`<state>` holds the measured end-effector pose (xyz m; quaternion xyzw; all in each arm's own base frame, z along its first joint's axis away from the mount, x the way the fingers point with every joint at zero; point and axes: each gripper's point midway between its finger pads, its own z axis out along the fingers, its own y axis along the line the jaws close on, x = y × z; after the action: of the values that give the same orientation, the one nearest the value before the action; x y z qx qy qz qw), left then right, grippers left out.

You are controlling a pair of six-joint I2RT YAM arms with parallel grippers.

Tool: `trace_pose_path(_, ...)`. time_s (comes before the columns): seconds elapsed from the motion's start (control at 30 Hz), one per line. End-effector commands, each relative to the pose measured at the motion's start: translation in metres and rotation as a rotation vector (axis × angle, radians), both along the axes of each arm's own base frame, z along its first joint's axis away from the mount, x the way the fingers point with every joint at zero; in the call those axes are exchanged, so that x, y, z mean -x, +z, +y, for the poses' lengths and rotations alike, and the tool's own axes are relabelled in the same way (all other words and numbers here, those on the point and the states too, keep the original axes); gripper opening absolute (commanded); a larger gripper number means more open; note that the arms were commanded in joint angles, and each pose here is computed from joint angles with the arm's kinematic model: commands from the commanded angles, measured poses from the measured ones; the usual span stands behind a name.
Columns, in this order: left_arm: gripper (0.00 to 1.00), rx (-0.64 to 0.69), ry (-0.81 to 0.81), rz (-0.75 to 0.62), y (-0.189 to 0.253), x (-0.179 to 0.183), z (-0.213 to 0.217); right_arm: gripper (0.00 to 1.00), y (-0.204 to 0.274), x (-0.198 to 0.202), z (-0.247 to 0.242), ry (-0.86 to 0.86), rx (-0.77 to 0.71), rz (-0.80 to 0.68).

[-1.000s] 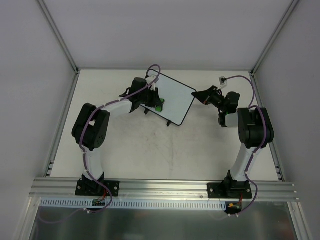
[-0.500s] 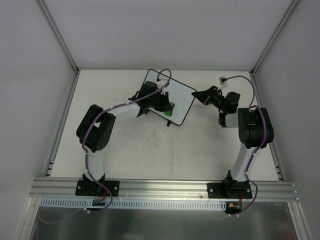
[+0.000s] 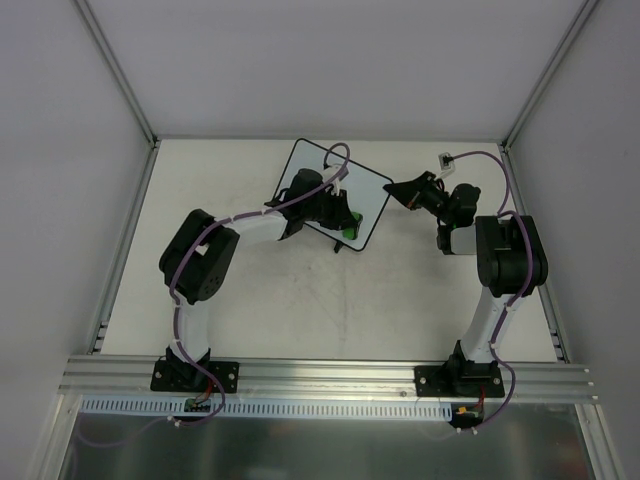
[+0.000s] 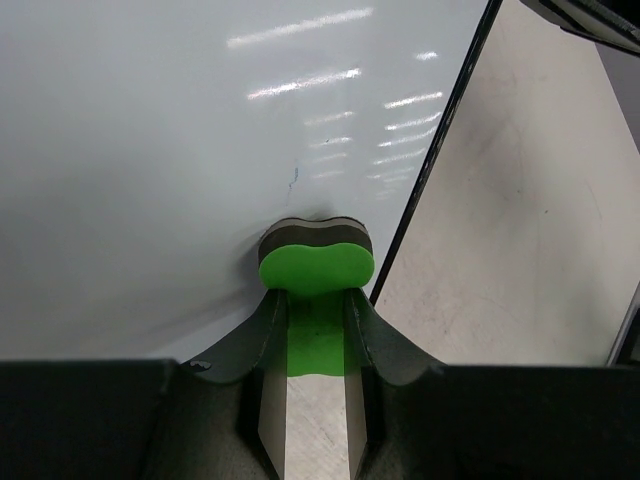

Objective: Erase the whiteboard

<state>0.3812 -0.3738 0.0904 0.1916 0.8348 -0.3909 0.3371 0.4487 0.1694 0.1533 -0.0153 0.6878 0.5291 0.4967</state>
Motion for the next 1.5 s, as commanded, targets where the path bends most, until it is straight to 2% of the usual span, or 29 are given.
trace_pose_path(0.0,0.0,-0.049,0.04,0.034,-0.029,0.0,0.01,0.0,0.059,0.022,0.021,0.107,0.01,-0.307)
trace_pose_path(0.17,0.0,-0.089,0.092,0.017,-0.029,-0.017,0.042,0.0,0.058,0.023,0.02,0.105,0.011,-0.306)
trace_pose_path(0.4,0.0,-0.219,0.214,-0.04,-0.03,-0.045,0.103,0.0,0.058,0.023,0.021,0.107,0.01,-0.305)
trace_pose_path(0.57,0.0,-0.253,0.239,-0.055,-0.029,-0.054,0.111,0.0,0.059,0.024,0.021,0.107,0.01,-0.307)
trace_pose_path(0.83,0.0,-0.162,0.201,-0.036,-0.011,-0.058,0.088,0.0,0.059,0.024,0.021,0.108,0.011,-0.305)
trace_pose_path(1.07,0.0,-0.11,0.142,-0.079,0.013,-0.062,0.043,0.01,0.057,0.024,0.021,0.108,0.011,-0.302)
trace_pose_path(1.2,0.0,-0.091,0.097,-0.072,0.013,-0.058,0.015,0.0,0.058,0.024,0.021,0.108,0.012,-0.305)
trace_pose_path(1.47,0.0,-0.075,0.011,-0.022,-0.003,-0.026,-0.035,0.0,0.058,0.024,0.02,0.107,0.012,-0.305)
